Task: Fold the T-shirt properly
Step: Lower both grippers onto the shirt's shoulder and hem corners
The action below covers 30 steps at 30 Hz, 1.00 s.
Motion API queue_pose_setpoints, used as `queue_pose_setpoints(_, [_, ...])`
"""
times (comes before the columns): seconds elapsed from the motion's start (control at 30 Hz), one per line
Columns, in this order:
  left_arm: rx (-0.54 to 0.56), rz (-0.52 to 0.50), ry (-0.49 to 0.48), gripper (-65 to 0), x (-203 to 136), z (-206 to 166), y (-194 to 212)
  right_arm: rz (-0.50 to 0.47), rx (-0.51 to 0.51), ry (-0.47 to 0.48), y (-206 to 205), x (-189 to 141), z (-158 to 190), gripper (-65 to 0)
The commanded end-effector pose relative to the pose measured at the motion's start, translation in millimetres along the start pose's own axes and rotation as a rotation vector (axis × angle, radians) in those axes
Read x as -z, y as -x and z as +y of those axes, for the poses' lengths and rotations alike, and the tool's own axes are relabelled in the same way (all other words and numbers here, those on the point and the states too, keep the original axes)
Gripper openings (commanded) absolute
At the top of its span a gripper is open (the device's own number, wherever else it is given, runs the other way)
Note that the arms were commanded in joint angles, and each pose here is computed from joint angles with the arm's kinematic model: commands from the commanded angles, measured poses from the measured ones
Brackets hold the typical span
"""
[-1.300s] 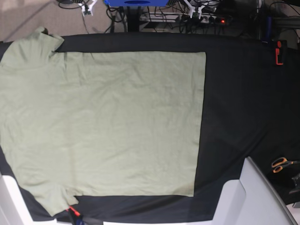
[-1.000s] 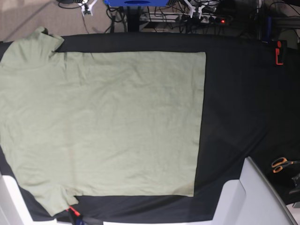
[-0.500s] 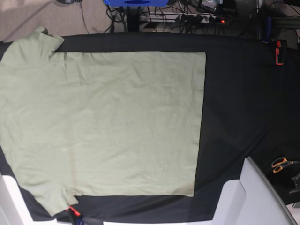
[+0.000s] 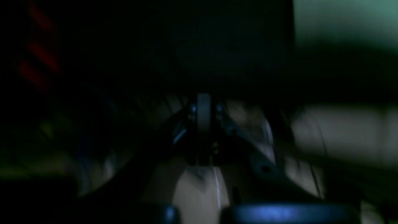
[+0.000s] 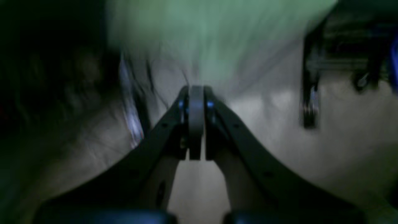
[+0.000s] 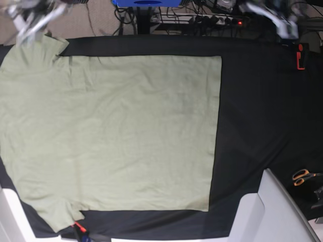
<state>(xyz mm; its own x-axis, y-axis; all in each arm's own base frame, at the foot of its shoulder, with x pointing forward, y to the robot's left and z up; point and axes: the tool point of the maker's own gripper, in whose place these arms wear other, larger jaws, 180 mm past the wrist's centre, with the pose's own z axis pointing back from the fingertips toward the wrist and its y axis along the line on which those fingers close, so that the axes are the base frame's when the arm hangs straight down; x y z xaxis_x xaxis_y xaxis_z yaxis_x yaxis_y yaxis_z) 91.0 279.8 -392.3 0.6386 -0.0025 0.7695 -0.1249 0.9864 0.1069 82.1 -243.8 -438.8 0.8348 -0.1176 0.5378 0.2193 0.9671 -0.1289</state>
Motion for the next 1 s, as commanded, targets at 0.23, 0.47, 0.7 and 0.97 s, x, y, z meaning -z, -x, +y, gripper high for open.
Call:
queue_pose_setpoints(0.23, [0.009,-0.190,-0.010,-48.2,13,4,-71,-0.291,0.178,-0.178,-124,14,-44,-18.2])
queue_pose_setpoints(0.47, [-0.014,-0.040,0.155,-53.3,31,-36,-54,-0.208,0.438,-0.177,-110,55,-117,-12.9])
queue_pose_setpoints(0.7, [-0.062,0.011,0.114,-53.3,39,-24,-53,-0.089,0.599,-0.237,-75,88,-125,-12.8])
queue_pose_setpoints(0.97, [-0.069,0.033,0.108,-53.5,41,-22,-51,-0.005,0.642,-0.265,-40,94,-107,-12.8])
